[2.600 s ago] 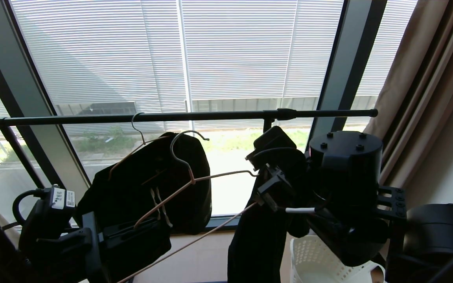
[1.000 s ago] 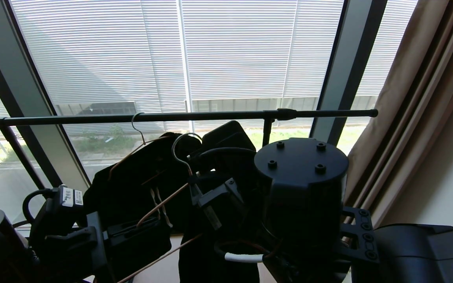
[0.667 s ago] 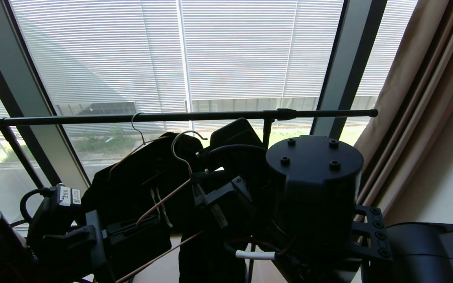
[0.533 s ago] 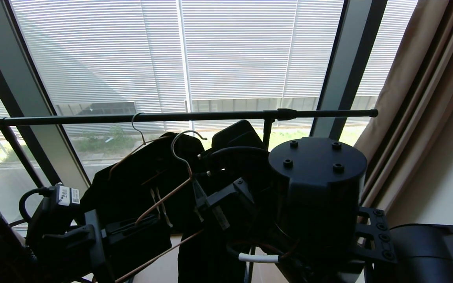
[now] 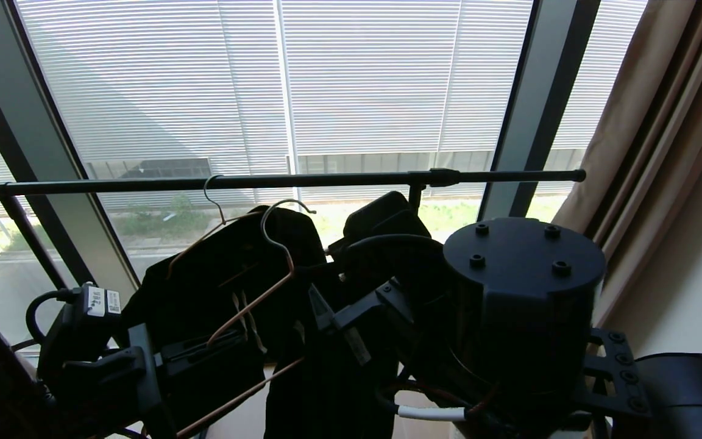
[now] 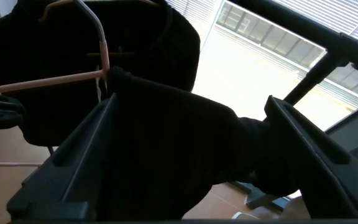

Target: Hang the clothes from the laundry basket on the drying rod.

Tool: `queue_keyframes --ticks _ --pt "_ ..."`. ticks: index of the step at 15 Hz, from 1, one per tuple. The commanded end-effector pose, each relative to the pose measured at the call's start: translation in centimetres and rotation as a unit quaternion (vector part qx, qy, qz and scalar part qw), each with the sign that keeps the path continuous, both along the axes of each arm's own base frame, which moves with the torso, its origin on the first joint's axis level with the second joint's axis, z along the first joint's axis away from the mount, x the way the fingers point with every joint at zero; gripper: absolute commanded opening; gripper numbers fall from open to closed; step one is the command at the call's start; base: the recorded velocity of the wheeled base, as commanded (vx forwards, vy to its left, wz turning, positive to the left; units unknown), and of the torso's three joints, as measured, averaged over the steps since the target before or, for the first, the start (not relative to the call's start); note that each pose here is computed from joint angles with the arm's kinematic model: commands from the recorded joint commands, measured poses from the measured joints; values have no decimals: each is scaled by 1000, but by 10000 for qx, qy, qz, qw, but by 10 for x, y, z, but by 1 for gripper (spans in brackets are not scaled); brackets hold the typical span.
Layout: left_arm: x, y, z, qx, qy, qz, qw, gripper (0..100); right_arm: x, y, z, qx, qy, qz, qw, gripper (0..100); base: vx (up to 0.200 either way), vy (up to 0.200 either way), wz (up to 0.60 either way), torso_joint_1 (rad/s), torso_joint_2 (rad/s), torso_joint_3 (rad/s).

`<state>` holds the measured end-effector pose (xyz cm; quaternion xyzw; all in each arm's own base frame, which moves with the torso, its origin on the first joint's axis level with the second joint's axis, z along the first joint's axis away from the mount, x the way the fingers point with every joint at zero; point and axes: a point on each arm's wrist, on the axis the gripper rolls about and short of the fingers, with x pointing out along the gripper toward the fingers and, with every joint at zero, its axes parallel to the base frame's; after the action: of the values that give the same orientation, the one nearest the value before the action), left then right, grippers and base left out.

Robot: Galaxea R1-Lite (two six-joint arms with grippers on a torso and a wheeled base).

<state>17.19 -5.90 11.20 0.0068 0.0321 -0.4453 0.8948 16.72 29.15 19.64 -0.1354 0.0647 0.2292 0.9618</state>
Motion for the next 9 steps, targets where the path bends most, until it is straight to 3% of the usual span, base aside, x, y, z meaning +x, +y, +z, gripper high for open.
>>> queue_keyframes --ticks 1,3,4,5,7,9 --pt "0 0 0 0 1 3 10000 0 4 -16 11 131 -44 0 9999 100 0 0 0 0 0 0" --pt "0 0 0 4 16 -4 10000 0 16 -51 34 265 -243 -231 9991 100 0 0 0 0 0 0" --pt "0 -1 -1 8 31 -20 10000 0 22 -64 37 201 -305 -362 9987 100 0 0 0 0 0 0" --pt "0 -1 -1 12 46 -43 10000 0 36 -89 40 3 -383 -255 9989 100 0 0 0 0 0 0" --pt "-2 -4 -1 9 39 -127 9999 0 42 -125 39 -639 -227 598 9959 100 0 0 0 0 0 0" --pt "-2 -5 -1 10 39 -158 9999 0 42 -141 34 -1097 273 1330 9846 100 0 0 0 0 0 0"
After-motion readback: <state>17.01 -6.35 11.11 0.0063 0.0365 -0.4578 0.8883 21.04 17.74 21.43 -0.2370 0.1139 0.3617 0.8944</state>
